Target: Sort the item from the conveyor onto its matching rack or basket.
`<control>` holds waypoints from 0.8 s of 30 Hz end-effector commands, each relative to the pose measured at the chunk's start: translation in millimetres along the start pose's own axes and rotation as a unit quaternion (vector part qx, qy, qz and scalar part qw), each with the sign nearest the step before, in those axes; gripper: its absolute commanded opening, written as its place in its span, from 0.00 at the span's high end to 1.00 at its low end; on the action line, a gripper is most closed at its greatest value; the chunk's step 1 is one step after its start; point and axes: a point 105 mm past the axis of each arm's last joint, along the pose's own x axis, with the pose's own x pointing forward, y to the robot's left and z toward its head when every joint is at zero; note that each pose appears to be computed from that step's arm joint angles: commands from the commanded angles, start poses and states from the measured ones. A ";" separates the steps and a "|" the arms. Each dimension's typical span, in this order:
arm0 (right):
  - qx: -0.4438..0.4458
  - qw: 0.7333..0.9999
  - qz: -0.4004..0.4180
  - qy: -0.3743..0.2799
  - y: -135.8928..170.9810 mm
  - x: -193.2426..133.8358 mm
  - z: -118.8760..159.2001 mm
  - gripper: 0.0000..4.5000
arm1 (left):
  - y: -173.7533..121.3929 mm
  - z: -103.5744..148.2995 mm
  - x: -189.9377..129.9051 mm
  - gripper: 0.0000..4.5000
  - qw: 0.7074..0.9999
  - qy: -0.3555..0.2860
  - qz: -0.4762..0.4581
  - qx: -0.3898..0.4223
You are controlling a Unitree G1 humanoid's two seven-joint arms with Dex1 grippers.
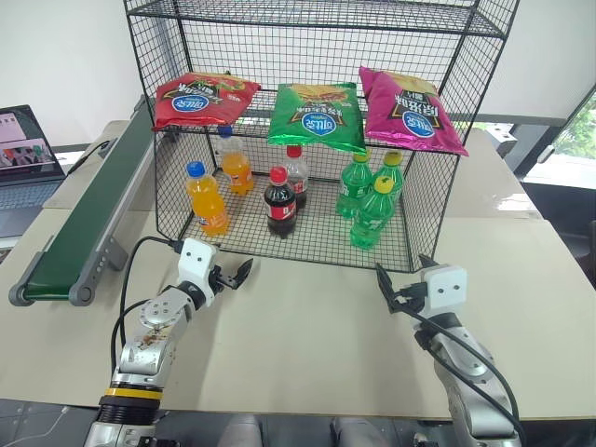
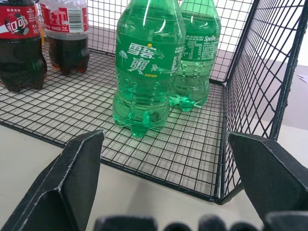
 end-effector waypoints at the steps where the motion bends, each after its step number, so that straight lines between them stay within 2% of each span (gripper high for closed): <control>1: -0.010 0.999 -0.003 -0.032 -3.5 -0.9 15.4 0.00 | -1.3 11.0 -0.7 0.01 1.000 -0.014 -0.017 0.014; 8: -0.015 0.999 0.007 -0.036 -4.4 -2.0 18.2 0.00 | -5.0 5.8 -5.5 0.01 1.000 -0.012 -0.021 0.012; 24: -0.012 0.999 0.011 -0.035 -0.4 0.1 19.2 0.00 | -3.1 11.2 -7.1 0.01 1.000 -0.020 -0.022 -0.008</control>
